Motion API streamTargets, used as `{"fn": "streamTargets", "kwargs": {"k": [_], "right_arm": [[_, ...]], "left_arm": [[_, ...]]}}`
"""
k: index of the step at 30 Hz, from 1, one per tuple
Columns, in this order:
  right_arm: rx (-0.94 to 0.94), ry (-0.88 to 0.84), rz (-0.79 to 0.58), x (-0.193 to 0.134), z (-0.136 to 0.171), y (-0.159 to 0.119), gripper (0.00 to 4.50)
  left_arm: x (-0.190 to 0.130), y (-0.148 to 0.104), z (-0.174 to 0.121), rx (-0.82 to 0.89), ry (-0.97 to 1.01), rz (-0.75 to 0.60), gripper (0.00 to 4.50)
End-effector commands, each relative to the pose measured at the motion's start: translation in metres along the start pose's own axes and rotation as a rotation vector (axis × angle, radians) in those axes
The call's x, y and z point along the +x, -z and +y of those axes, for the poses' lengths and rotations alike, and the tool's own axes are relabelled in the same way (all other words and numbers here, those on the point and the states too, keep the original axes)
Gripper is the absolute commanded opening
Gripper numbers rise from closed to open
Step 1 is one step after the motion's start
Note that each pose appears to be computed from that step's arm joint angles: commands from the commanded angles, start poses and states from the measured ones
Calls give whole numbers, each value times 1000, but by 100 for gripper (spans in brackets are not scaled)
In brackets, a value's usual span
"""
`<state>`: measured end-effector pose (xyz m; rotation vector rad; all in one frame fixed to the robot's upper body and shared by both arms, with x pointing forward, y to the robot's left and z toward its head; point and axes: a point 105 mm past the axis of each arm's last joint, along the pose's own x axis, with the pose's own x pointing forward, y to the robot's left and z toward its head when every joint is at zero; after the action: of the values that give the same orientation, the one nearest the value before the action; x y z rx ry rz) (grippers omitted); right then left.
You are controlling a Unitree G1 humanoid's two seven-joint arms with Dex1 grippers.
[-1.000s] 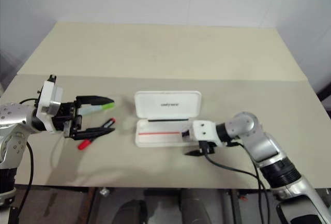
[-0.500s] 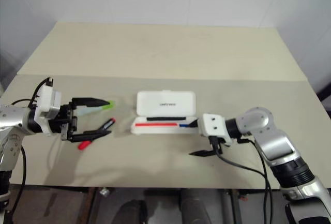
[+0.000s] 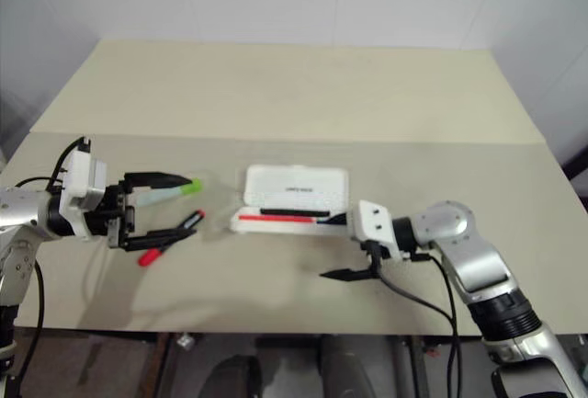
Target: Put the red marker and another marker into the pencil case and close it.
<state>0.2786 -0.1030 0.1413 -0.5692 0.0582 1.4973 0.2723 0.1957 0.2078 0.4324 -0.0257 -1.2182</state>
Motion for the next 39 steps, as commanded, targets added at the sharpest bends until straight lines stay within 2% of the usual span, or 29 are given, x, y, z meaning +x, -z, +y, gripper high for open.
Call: {"fn": "streamTargets", "kwargs": {"k": [1, 4, 10, 15, 18, 22, 29, 32, 39], "right_arm": [[-45, 99, -110, -7, -15, -18, 449], [-63, 197, -164, -9, -30, -25, 449], [-17, 268, -225, -17, -46, -33, 449], [141, 294, -382, -21, -67, -67, 449], [246, 256, -413, -14, -72, -77, 449], [376, 240, -329, 10, -78, -64, 449], [448, 228, -243, 43, -77, -37, 449], [444, 187, -227, 53, -59, -30, 449], [371, 177, -193, 58, -41, -20, 449]], "left_arm": [[-1, -6, 3, 23, -11, -18, 450], [1, -6, 4, 27, -11, -22, 450], [3, -8, 8, 36, -9, -30, 450], [0, -9, 12, 42, -9, -23, 450], [-2, -10, 14, 45, -9, -15, 450], [-3, -9, 15, 35, 5, -2, 450], [-3, -8, 13, 30, 16, 5, 450], [-4, -7, 12, 26, 7, 5, 450], [1, -7, 10, 24, 2, -13, 450]]}}
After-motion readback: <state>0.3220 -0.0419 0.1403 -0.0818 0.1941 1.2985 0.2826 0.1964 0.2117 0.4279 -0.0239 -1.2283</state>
